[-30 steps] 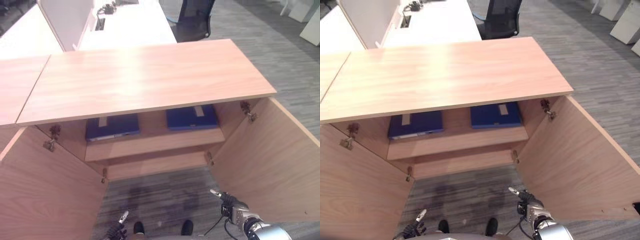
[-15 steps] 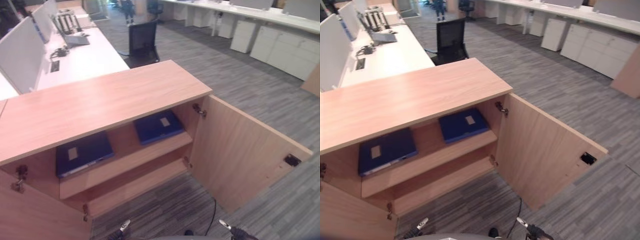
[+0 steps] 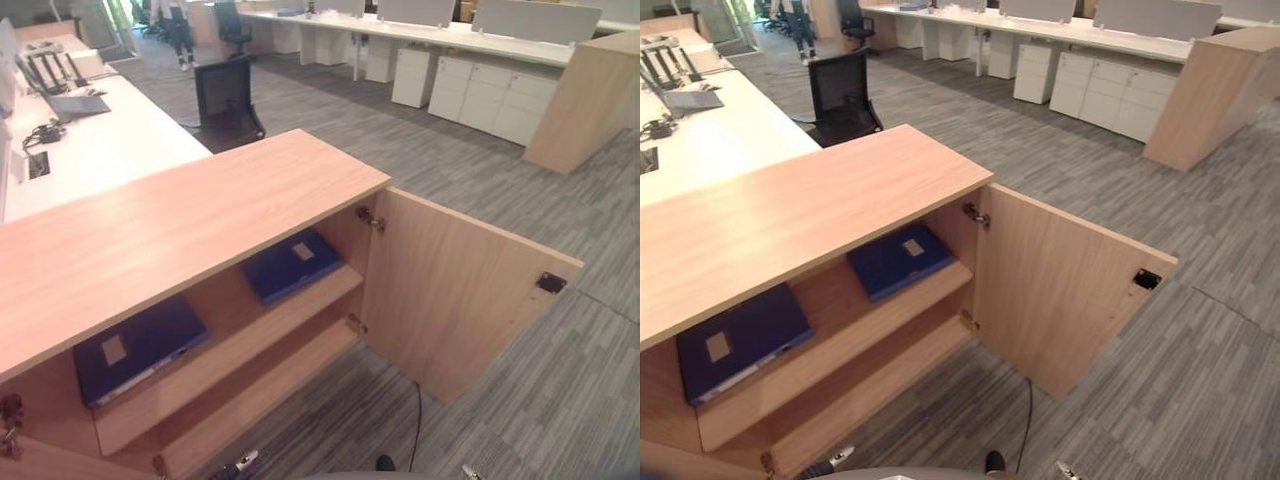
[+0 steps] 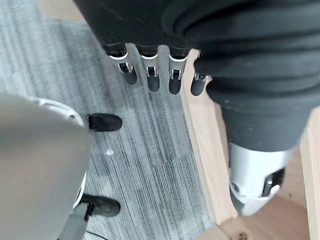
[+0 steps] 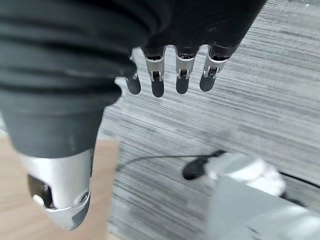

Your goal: Put the empty folder in the office cabinet

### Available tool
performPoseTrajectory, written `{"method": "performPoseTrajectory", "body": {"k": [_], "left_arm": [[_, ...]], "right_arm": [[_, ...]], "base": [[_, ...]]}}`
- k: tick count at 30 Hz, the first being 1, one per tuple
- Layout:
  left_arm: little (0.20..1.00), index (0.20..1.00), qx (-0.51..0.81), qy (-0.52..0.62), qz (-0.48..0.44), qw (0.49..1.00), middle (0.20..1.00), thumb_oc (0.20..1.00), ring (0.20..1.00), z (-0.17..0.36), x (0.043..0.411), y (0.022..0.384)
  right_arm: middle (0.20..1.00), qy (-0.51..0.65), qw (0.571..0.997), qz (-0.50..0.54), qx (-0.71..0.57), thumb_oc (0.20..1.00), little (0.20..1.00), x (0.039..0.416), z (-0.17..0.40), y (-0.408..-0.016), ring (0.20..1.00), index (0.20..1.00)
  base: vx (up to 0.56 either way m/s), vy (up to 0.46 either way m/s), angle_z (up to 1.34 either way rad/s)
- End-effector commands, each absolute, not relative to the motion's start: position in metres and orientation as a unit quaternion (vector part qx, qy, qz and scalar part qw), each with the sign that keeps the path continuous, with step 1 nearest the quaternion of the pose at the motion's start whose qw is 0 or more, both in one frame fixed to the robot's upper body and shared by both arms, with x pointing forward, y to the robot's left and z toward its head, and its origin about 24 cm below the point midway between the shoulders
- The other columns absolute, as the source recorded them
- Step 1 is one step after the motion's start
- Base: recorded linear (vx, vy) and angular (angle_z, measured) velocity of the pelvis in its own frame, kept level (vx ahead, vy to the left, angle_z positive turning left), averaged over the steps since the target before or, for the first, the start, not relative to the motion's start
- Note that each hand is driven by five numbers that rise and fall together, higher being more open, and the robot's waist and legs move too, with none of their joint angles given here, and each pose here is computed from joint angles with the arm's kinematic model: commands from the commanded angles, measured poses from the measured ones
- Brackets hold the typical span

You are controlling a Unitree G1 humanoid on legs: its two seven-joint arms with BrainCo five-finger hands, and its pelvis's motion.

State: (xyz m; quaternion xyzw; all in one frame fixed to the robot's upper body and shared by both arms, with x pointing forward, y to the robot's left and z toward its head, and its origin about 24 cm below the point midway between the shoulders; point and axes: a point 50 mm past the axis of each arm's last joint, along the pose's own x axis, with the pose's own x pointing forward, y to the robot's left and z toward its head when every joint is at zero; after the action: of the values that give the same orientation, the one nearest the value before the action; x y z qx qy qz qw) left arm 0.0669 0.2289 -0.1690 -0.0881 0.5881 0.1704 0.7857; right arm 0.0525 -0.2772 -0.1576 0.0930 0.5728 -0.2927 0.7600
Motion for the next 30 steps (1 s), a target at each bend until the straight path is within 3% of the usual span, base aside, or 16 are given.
{"method": "performPoseTrajectory", "body": {"k": [1, 2, 4, 12, 20, 30], "left_arm": [[1.000, 1.000, -0.070, 0.583, 0.173, 0.791, 1.000, 1.000, 1.000, -0.167, 0.073, 0.235], [1.000, 1.000, -0.070, 0.583, 0.173, 0.791, 1.000, 1.000, 1.000, -0.167, 0.073, 0.235], [1.000, 1.000, -0.063, 0.585, 0.164, 0.792, 1.000, 1.000, 1.000, -0.167, 0.072, 0.234], [1.000, 1.000, -0.046, 0.583, 0.140, 0.799, 1.000, 1.000, 1.000, -0.165, 0.076, 0.238], [1.000, 1.000, -0.033, 0.591, 0.125, 0.796, 1.000, 1.000, 1.000, -0.165, 0.073, 0.240], [1.000, 1.000, -0.023, 0.597, 0.103, 0.796, 1.000, 1.000, 1.000, -0.165, 0.072, 0.240]], "right_arm": [[1.000, 0.444, 0.819, -0.346, 0.109, 1.000, 1.000, 0.124, -0.126, -0.314, 1.000, 1.000], [1.000, 0.444, 0.819, -0.346, 0.109, 1.000, 1.000, 0.124, -0.126, -0.314, 1.000, 1.000], [1.000, 0.347, 0.863, -0.360, 0.073, 1.000, 1.000, 0.165, -0.088, -0.347, 1.000, 1.000], [1.000, 0.213, 0.913, -0.340, -0.077, 1.000, 1.000, 0.230, 0.006, -0.396, 1.000, 1.000], [1.000, 0.141, 0.931, -0.281, -0.186, 1.000, 1.000, 0.269, 0.070, -0.404, 1.000, 1.000], [1.000, 0.087, 0.947, -0.214, -0.224, 1.000, 1.000, 0.316, 0.123, -0.386, 1.000, 1.000]], "base": [[-0.02, 0.013, -0.43], [-0.02, 0.021, -0.38], [-0.02, 0.008, -0.18], [0.00, -0.010, -0.07], [0.01, -0.015, -0.01], [0.00, -0.011, 0.01]]}}
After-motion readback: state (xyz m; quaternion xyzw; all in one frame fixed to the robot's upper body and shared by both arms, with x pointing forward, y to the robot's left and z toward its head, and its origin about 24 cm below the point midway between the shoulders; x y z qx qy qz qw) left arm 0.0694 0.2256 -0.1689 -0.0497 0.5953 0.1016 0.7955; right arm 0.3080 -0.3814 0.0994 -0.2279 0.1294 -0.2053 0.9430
